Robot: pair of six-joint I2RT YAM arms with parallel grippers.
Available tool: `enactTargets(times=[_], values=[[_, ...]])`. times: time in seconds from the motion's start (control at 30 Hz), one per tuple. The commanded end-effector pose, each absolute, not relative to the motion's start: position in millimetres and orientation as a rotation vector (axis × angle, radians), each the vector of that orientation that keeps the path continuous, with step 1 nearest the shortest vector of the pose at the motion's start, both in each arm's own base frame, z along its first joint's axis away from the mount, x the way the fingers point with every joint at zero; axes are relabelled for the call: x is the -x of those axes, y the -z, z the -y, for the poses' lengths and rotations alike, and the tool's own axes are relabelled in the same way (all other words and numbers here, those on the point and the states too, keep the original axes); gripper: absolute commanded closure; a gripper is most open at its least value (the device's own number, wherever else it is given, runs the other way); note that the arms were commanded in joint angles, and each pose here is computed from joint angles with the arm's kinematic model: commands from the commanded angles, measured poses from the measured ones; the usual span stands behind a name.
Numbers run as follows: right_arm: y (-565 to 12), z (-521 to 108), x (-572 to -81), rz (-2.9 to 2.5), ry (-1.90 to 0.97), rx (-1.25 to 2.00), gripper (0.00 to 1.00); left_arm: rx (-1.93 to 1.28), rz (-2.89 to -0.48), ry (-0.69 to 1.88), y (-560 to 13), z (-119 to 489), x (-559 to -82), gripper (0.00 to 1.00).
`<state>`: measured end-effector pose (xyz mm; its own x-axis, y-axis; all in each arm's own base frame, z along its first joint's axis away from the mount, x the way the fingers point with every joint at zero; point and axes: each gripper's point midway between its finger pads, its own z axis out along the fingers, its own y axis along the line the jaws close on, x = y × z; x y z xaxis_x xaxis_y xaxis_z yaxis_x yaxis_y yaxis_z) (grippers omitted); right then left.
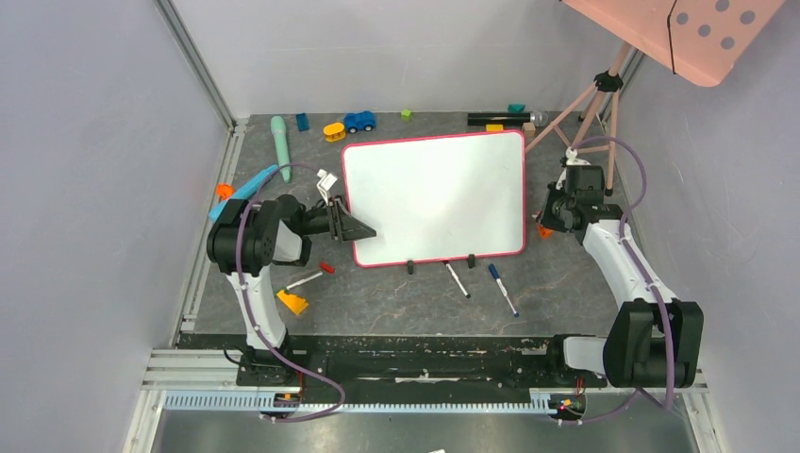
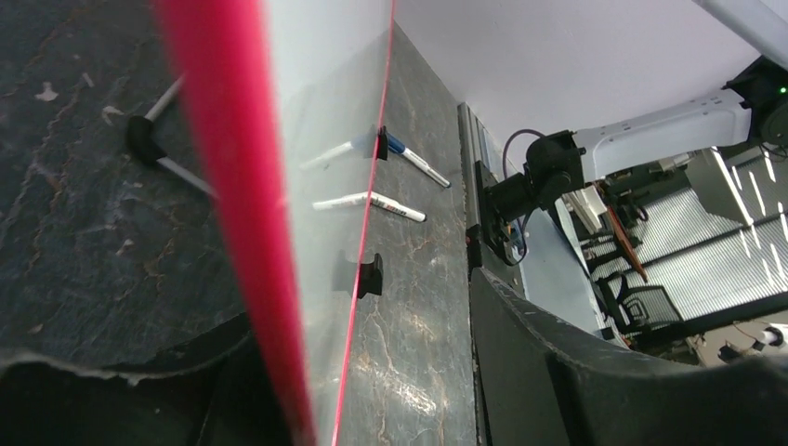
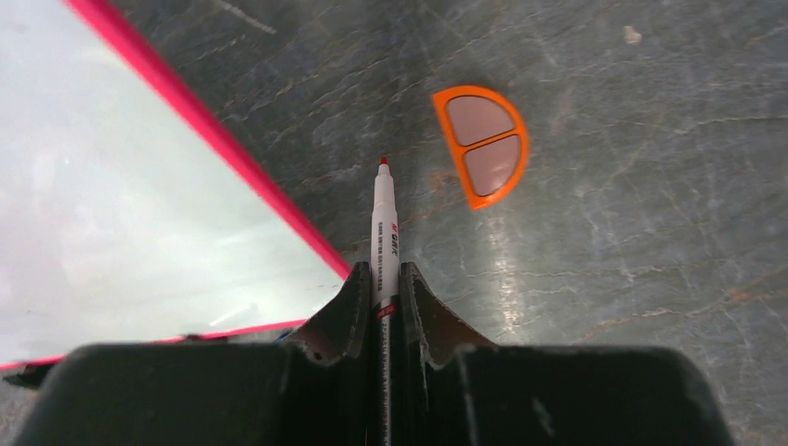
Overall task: Write a sentence on the whiteboard
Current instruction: Move the whiteboard to the center of the board.
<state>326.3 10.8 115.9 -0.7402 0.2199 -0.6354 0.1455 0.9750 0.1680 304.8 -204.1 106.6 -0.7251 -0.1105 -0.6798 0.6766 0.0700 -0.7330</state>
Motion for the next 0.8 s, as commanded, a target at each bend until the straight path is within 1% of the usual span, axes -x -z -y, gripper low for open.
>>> enactTargets(times=[0.0, 0.1, 0.23, 0.37, 0.53, 0.63, 0.77], values=[[-144, 5, -340, -2.325, -0.075, -0.322, 1.00, -0.575, -1.686, 1.622, -121, 193, -312, 0.32], [-150, 9, -341, -2.306, -0.054, -0.333, 1.00, -0.533, -1.691, 1.601, -119, 189, -312, 0.28], [-159, 15, -343, -2.271, -0.024, -0.356, 1.00, -0.456, -1.708, 1.568, -113, 180, -312, 0.27], [-171, 13, -344, -2.200, -0.055, -0.385, 1.00, -0.431, -1.727, 1.566, -107, 178, -303, 0.28], [-188, 13, -347, -2.146, -0.067, -0.390, 1.00, -0.423, -1.734, 1.547, -100, 178, -298, 0.33], [-198, 10, -348, -2.123, -0.086, -0.380, 1.00, -0.409, -1.745, 1.550, -95, 177, -300, 0.38], [-212, 9, -351, -2.092, -0.102, -0.377, 1.00, -0.423, -1.731, 1.541, -98, 177, -305, 0.38]])
